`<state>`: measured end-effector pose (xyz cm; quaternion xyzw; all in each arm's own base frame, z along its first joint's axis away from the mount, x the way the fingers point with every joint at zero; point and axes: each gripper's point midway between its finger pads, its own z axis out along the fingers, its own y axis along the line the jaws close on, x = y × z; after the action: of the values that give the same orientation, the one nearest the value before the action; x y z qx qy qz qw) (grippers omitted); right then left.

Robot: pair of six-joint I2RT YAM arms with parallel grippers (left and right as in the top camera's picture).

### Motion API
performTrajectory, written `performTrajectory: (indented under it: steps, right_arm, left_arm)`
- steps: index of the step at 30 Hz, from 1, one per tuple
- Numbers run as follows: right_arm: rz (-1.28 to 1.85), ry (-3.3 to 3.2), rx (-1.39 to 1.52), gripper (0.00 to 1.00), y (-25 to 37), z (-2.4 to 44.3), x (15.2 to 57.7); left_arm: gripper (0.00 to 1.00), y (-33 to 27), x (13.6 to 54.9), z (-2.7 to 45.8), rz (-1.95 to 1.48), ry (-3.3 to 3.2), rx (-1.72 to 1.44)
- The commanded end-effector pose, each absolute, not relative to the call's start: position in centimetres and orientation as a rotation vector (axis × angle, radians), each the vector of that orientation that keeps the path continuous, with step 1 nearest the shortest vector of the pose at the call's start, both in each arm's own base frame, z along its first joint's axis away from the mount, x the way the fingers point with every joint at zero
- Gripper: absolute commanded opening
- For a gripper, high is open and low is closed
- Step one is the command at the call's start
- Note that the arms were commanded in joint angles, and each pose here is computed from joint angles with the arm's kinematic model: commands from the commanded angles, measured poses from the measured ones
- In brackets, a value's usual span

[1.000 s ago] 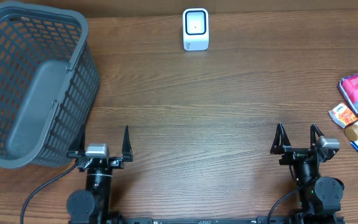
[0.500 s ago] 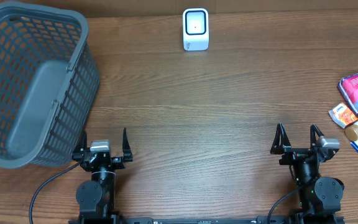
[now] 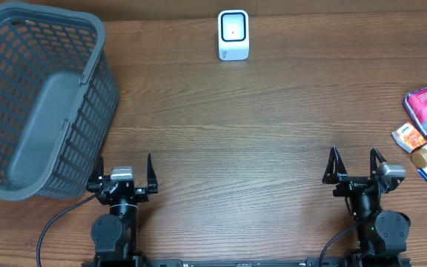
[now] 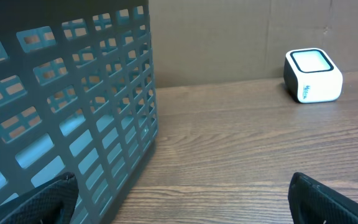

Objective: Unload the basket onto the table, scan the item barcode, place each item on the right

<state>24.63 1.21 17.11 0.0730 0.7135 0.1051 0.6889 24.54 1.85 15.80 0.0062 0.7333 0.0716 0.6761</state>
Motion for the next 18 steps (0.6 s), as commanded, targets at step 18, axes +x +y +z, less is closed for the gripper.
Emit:
performTrajectory:
  steps: [18]
  right_arm:
    - [0.228, 1.593, 0.168, 1.0, 1.13, 16.92, 24.65]
  left_arm:
    - [1.0, 1.43, 24.58, 15.73, 0.157, 1.644, 0.046]
